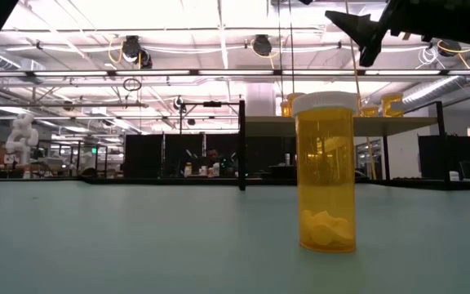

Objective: Pick and place medicine bottles onto shelf by color
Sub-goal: Put the pink pill bottle on the shelf

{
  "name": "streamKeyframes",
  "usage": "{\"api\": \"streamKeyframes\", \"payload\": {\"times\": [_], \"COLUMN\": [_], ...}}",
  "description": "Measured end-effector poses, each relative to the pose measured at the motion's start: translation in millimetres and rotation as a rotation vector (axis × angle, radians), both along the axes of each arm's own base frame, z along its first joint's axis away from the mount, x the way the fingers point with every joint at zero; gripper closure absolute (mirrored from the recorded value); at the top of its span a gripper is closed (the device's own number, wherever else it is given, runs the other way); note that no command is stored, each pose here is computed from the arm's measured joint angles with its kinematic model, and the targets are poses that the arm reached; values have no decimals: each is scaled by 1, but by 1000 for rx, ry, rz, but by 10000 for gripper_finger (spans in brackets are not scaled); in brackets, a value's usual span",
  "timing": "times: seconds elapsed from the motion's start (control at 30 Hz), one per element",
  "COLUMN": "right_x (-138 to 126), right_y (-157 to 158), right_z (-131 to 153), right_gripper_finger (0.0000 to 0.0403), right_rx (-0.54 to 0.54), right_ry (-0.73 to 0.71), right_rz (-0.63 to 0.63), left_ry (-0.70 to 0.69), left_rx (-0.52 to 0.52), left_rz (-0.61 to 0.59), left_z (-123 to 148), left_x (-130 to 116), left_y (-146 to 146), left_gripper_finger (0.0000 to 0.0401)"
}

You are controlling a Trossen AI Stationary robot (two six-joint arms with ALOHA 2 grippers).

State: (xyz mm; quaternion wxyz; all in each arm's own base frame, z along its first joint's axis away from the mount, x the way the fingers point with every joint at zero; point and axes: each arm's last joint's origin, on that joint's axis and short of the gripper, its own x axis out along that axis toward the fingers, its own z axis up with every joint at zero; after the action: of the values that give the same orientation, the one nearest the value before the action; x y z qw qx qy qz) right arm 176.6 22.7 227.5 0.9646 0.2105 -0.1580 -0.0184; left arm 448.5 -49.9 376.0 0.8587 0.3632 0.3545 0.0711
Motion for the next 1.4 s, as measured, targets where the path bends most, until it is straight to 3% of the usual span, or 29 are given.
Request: {"api": "streamKeyframes", "payload": {"times": [0.17,0.43,0.57,0.93,1.23,1.4], "right_x": [0,0,0,-1,-5,-13], "right_y": [0,0,0,1,1,2], "right_z": [1,1,1,3,8,10], "right_gripper_finger": [168,278,320,306,314,312], "right_rx": [-9,-27,-35,-68,-92,-134], "right_ry": [-5,-8,-10,-24,-65,-125], "right_rz": [-3,-5,-5,6,33,86], "left_ry": [3,12,-24,-192,-210,-193], "left_rx": [1,31,-17,-88,-175,-295], "left_rz": [-1,-14,21,22,67,111], "left_z": [0,0,1,22,44,47], "left_x": [0,-1,-1,-3,-30,-45], "left_y": [0,-6,-11,-20,-20,-12], "left_gripper_finger": [268,267,247,126,112,112]}}
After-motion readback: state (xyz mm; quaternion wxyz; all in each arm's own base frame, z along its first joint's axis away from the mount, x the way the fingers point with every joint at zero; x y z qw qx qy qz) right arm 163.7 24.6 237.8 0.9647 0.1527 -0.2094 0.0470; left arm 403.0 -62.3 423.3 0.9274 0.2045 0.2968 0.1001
